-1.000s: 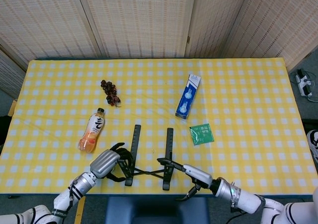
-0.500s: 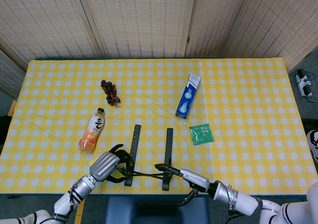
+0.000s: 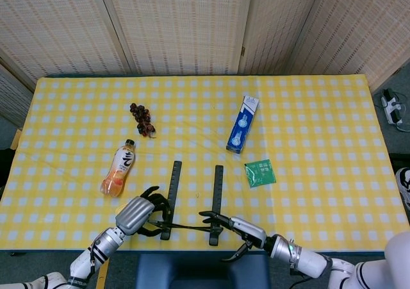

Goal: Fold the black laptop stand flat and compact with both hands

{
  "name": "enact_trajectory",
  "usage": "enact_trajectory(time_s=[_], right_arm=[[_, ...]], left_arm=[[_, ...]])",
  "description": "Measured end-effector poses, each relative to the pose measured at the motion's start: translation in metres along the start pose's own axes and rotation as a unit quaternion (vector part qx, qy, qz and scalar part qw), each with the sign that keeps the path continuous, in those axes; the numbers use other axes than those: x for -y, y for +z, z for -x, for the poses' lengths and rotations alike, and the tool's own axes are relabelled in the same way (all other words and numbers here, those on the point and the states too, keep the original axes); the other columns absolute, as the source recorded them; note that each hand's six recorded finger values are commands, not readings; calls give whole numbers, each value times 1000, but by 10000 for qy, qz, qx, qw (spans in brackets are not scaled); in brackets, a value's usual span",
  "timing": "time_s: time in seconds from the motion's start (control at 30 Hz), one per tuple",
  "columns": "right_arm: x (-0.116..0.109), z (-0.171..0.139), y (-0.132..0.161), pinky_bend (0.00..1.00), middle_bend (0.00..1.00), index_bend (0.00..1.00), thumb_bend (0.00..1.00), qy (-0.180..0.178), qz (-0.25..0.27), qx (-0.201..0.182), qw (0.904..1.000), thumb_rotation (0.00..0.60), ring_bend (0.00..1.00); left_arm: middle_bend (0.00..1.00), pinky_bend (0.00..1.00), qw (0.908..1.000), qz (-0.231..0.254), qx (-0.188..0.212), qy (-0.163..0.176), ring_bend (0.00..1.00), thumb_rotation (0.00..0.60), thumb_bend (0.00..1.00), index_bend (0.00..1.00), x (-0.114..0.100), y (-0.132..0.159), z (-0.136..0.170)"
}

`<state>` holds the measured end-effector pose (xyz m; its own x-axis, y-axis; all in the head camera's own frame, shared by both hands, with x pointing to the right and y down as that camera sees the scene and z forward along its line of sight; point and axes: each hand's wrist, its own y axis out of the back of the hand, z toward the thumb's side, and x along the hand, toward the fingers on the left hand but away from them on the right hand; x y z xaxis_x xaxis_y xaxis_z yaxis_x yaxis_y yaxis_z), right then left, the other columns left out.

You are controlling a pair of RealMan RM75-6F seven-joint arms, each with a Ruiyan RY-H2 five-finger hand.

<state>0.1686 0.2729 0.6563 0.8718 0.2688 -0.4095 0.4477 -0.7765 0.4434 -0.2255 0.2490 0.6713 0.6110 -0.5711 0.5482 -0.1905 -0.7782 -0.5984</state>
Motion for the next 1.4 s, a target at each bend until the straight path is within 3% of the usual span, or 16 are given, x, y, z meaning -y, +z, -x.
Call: enact_trajectory(time_s=[0.27,0.63,1.03,1.4], right_arm=[[-2,-2,-12,0,3,0,236,-51,1205,227,9924,600,76],[1,-6,-25,0,3,0,235,-79,1687,432,9847,600,72],[2,-8,-27,0,3,0,236,-93,1435,381,9889,600,66],[5,-10,-27,0,3,0,236,-81,1124,349,9930,600,65]], left_arm=[[372,107,10000,-5,-8,-6,257,600,245,558,1,0,-1],[372,107,10000,5,-5,-8,253,600,245,551,2,0,-2],[372,107,10000,10,33,-17,249,600,245,532,5,2,-7],[372,108,9997,-61,50,251,248,600,244,532,-6,6,-26]])
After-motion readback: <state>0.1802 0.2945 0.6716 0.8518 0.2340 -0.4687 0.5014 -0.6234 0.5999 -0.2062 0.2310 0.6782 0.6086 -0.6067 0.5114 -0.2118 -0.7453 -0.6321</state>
